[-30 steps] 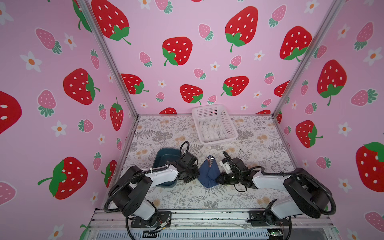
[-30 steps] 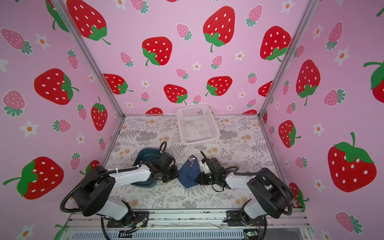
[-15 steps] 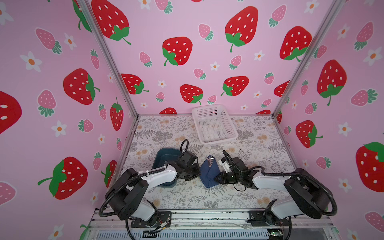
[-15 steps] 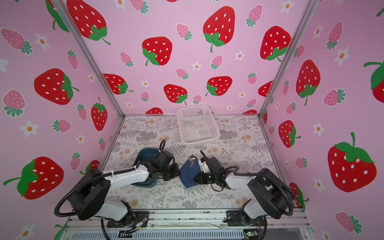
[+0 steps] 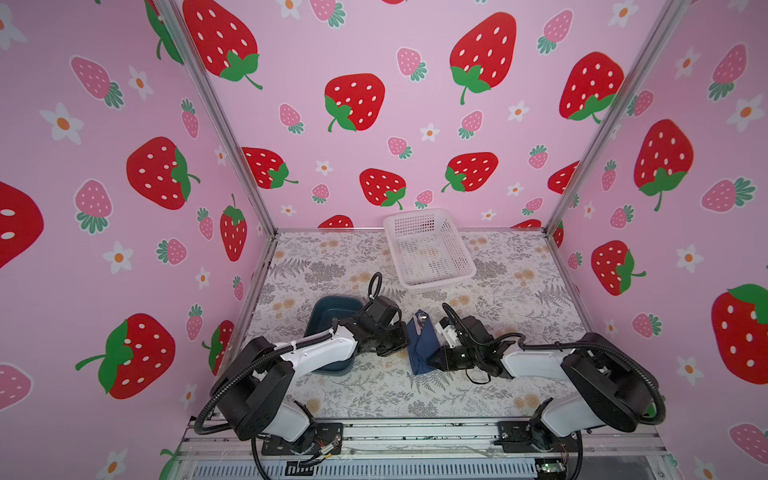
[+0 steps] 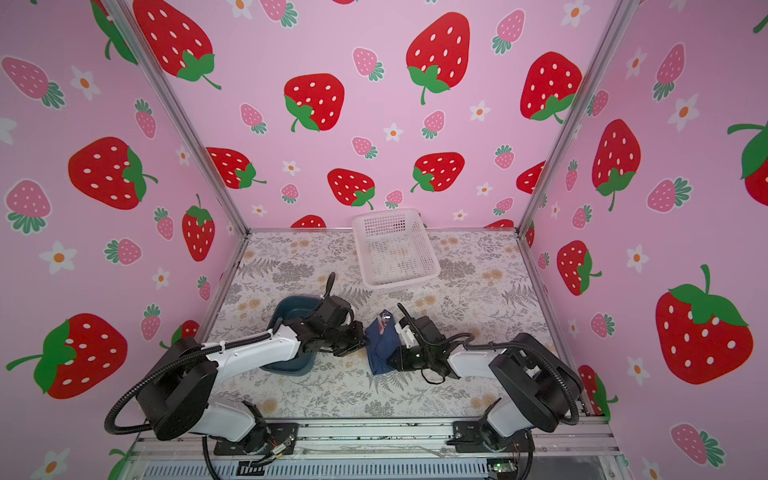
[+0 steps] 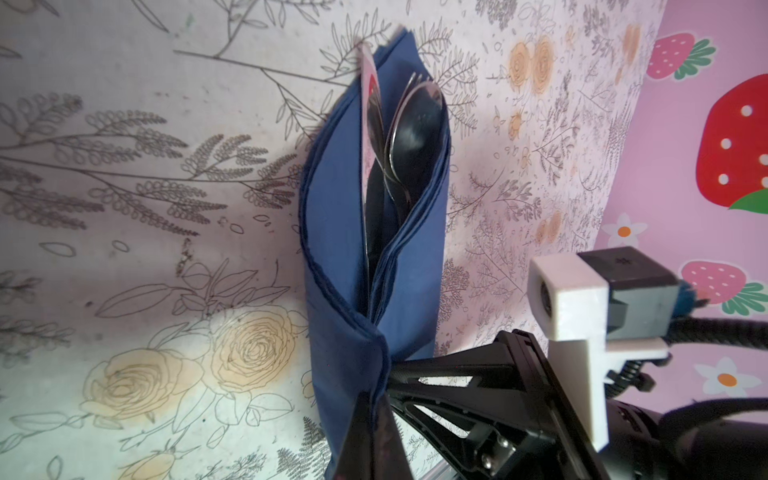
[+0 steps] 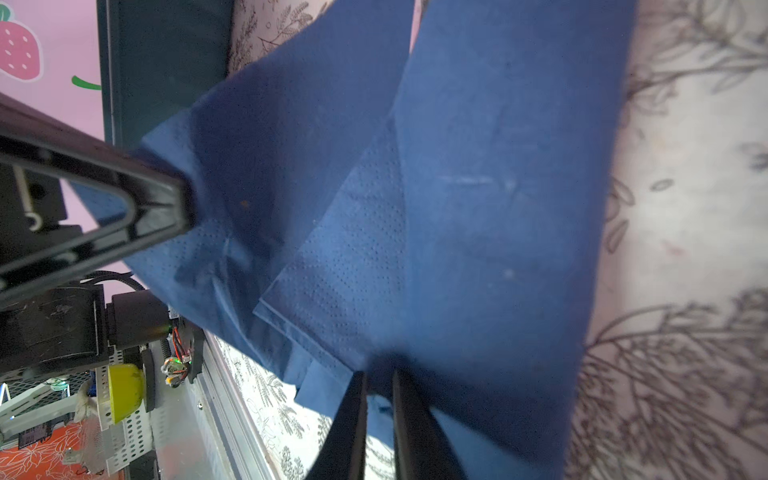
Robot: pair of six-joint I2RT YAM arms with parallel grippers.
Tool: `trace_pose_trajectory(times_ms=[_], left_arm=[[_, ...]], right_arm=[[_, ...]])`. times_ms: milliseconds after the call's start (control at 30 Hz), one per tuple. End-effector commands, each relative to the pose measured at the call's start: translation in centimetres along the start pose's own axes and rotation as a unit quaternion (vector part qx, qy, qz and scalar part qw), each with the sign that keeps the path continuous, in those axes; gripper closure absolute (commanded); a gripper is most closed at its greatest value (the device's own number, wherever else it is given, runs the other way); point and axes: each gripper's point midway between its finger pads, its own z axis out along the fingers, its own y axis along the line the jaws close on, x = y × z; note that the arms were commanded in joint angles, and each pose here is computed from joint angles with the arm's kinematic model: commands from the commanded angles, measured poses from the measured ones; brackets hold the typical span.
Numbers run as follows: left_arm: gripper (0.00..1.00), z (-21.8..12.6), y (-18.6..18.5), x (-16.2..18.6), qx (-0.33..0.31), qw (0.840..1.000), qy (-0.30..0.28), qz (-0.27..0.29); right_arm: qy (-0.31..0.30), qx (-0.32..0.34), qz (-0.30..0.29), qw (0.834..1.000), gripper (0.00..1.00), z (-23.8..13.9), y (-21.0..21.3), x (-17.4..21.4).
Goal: Place the utensils on the paper napkin and roll it up
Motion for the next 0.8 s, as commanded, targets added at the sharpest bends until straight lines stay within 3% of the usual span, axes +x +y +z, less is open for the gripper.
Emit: trace_pose_trajectory(times_ms=[0,233,767], left_arm=[[1.0,-0.4,-2.5,-0.6,0.026,0.999,-0.001,0.019],[1.0,-0.4,-3.9,-0.6,0.039,0.999,0.003,0.032],[1.0,1.4,-6.0,-0.9,0.051,0.998,0.027,0.007]], right_arm=[[0.003,0.01,-0.001,1.0,0.83,0.3,-0.4,0.2],[0.001,0.019,0.003,1.0,0.83,0.3,-0.8,0.3],[0.0,0.024,0.005,1.0,0.83,0.3,-1.1,0.3]])
